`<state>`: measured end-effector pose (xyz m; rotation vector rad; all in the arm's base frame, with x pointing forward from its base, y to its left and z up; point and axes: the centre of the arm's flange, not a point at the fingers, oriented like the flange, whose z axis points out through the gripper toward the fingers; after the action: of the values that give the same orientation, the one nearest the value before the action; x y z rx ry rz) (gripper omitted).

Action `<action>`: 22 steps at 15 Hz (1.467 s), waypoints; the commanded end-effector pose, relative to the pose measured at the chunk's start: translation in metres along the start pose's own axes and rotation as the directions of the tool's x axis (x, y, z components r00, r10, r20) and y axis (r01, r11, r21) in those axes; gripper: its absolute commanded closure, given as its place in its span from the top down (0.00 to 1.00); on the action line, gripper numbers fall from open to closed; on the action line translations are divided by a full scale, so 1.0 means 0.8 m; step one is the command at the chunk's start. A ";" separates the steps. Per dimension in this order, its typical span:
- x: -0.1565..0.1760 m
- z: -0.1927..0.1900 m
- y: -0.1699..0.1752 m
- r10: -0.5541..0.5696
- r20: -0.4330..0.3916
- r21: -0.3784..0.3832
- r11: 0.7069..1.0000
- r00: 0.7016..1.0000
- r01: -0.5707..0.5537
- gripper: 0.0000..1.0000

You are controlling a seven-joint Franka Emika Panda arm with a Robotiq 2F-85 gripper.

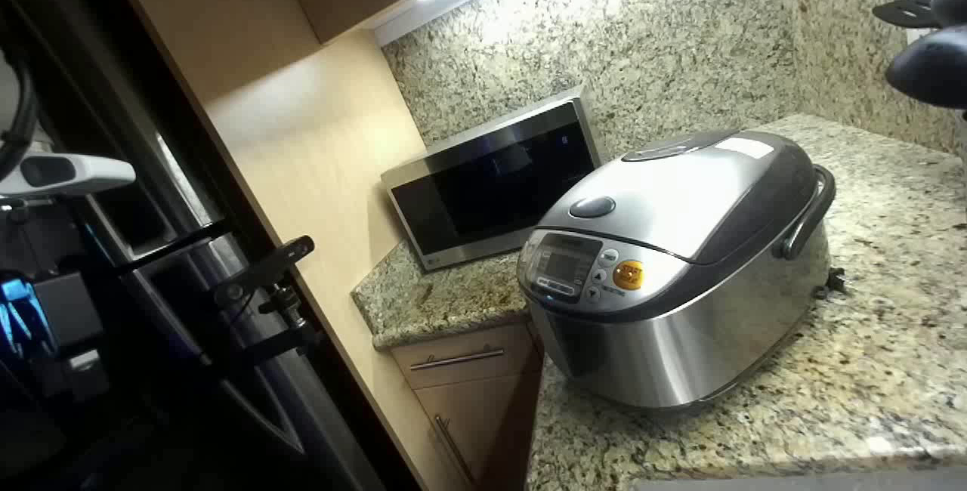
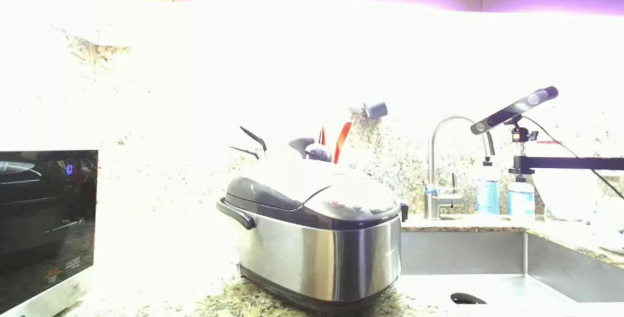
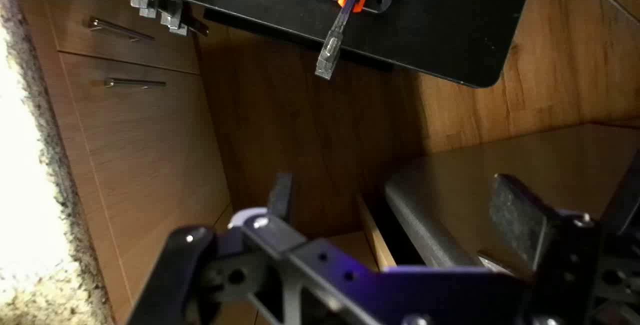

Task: Pick up an orange ladle and put it on the counter top

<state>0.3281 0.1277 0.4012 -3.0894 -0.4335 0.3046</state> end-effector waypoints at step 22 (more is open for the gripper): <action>0.113 -0.122 0.169 0.693 -0.587 0.313 0.671 0.419 -0.672 1.00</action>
<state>0.4380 0.0357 0.4645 -2.9049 0.7150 -0.6809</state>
